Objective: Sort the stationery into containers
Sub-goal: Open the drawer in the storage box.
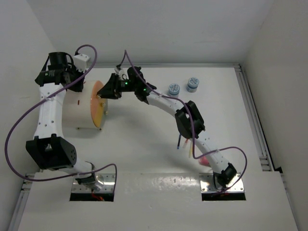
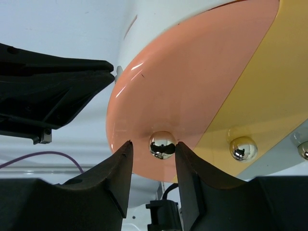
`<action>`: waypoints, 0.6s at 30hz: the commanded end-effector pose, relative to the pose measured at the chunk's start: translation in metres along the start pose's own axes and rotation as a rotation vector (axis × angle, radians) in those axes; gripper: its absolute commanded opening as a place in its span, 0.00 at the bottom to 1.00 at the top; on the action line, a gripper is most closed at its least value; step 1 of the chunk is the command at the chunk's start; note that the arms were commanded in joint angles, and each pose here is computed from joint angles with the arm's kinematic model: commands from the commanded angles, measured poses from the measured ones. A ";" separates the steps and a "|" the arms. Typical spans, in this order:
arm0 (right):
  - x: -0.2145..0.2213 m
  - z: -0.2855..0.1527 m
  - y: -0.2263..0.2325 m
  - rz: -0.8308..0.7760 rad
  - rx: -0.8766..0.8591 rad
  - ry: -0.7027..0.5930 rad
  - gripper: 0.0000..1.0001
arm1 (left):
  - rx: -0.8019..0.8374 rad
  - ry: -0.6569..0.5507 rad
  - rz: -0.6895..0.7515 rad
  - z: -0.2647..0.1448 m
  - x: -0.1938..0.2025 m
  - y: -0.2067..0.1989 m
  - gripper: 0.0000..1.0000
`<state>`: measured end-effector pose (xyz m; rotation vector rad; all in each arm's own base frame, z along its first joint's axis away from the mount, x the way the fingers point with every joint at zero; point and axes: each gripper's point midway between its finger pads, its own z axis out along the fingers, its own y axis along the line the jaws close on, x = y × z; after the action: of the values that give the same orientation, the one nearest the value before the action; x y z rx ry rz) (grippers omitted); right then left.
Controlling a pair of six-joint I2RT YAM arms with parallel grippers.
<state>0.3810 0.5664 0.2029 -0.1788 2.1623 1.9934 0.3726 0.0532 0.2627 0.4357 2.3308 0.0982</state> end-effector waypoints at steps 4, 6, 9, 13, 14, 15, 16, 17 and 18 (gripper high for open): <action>-0.002 0.009 0.021 -0.074 -0.066 -0.024 0.40 | 0.129 0.235 -0.039 0.014 0.060 -0.033 0.17; 0.000 0.011 0.023 -0.078 -0.074 -0.021 0.39 | 0.133 0.242 -0.038 0.016 0.063 -0.034 0.18; 0.001 0.012 0.027 -0.087 -0.083 -0.027 0.37 | 0.136 0.242 -0.041 0.018 0.063 -0.034 0.17; -0.001 0.013 0.027 -0.090 -0.082 -0.035 0.32 | 0.138 0.243 -0.040 0.019 0.063 -0.034 0.17; 0.000 0.013 0.027 -0.089 -0.081 -0.033 0.31 | 0.139 0.245 -0.041 0.020 0.064 -0.034 0.17; 0.000 0.012 0.026 -0.089 -0.080 -0.033 0.26 | 0.139 0.247 -0.040 0.020 0.064 -0.034 0.17; 0.001 0.013 0.023 -0.083 -0.075 -0.030 0.23 | 0.141 0.248 -0.041 0.021 0.064 -0.035 0.17; 0.001 0.012 0.023 -0.083 -0.075 -0.028 0.19 | 0.142 0.246 -0.041 0.020 0.064 -0.035 0.17; 0.001 0.011 0.024 -0.085 -0.077 -0.029 0.12 | 0.144 0.250 -0.041 0.021 0.065 -0.035 0.17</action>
<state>0.3758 0.5749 0.1940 -0.1852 2.1646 1.9906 0.3795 0.0543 0.2621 0.4350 2.3056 0.1078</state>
